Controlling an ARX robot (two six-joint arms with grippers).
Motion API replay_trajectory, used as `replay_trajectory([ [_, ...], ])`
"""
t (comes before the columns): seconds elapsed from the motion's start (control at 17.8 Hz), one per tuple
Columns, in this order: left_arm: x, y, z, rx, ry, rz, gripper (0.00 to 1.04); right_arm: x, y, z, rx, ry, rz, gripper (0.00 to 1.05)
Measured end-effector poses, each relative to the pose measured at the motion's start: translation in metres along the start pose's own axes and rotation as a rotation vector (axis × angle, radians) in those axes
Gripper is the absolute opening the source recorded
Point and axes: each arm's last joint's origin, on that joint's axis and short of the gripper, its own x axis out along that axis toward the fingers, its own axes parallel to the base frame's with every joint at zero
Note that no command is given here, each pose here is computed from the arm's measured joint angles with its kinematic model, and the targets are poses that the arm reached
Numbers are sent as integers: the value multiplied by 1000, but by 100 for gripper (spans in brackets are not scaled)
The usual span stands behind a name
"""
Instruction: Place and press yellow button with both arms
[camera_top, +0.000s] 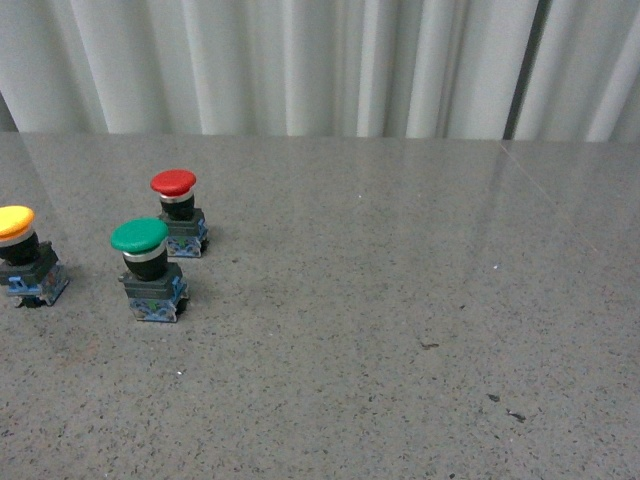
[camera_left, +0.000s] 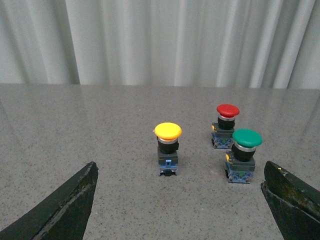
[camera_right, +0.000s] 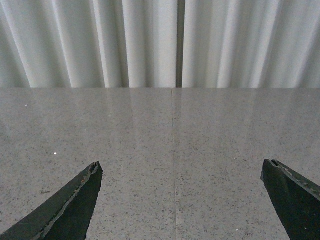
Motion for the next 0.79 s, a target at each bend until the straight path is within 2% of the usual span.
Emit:
replay_trajectory([
  [0.17,0,0,0,0,0,0,98,0,0,0,0,0,0,98],
  [0.28,5,-1,1,-52,228,175,98,0,0,0,0,0,-2,98],
  [0.34,13,4,11,-67,219,268,98,0,0,0,0,-2,1,98],
  [0.39,19,9,20,-76,186,312,98,0,0,0,0,0,-1,98],
  [0.56,60,24,62,-92,74,258,98,0,0,0,0,0,0,98],
  [0.67,104,33,78,-73,103,215,98,0,0,0,0,1,0,98],
  [0.79,147,33,78,-90,240,143,98,0,0,0,0,0,0,98],
])
